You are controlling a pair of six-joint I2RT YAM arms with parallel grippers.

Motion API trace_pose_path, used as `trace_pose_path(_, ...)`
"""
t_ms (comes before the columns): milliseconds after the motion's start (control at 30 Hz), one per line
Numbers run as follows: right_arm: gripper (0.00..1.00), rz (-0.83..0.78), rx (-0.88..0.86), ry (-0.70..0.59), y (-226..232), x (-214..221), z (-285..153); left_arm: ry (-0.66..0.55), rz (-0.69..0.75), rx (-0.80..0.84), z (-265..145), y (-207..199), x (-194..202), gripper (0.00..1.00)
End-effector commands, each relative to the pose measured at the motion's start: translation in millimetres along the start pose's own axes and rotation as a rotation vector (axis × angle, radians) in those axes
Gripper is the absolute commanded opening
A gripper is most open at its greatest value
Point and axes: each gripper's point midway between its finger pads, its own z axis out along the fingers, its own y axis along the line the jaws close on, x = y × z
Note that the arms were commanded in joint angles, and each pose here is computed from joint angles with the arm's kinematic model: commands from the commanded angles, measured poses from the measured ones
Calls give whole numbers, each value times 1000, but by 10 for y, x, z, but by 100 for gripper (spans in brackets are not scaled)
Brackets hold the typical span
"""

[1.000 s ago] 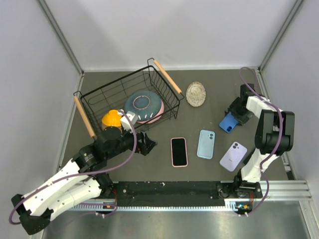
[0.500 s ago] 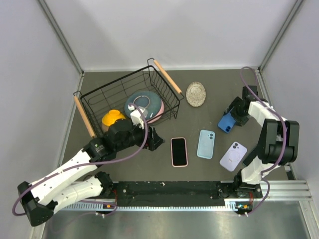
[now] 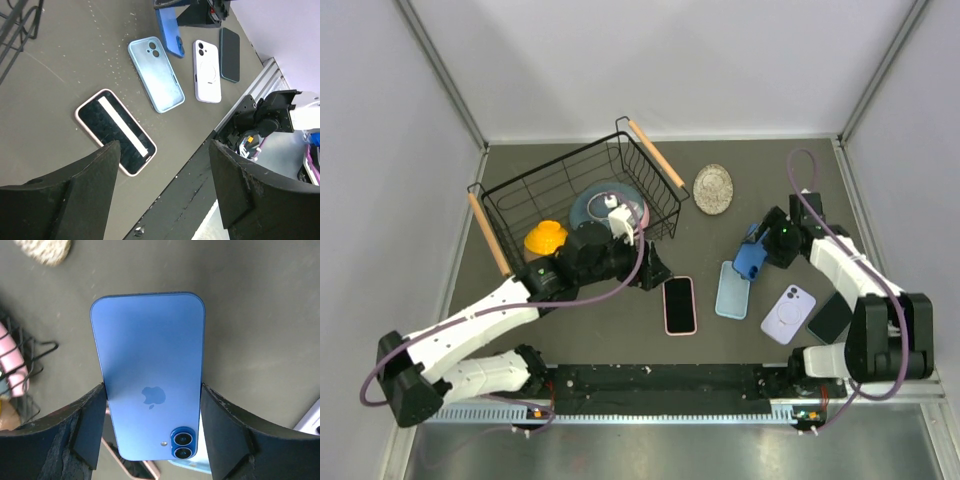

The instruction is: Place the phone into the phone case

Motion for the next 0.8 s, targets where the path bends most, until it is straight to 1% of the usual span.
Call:
trace_pose_path(0,40,27,-199,-59,477,64,-299,-47,-11,101,152,-306,-245,76)
trace_pose_path(133,40,44,-271,-25,603,315,-455,-20,-13,116,348,-346,-219,75)
trace_pose_path(300,40,61,-367,-33,718,474,-720,-14,-9,179,522,-522,-274,75)
trace_pose_path(400,40,66,-416,-14,779,602,-836,5,-20,202,663,-577,-266,75)
trace_pose_path(433,39,77,-426,-1,786,658,-857,24,-27,187,751,-537,-215,75)
trace_pose_path(567,39,96,-473,12,809,762,-975,58,-30,195,903,-547,-156,73)
trace_pose_path(600,39,97,-488,23,819,795,-1008,43,-23,215,935,-599,-196,72)
trace_pose_path(767,39,102,-525,5,798,827,-1116,78,-11,244,1062,-677,-103,70)
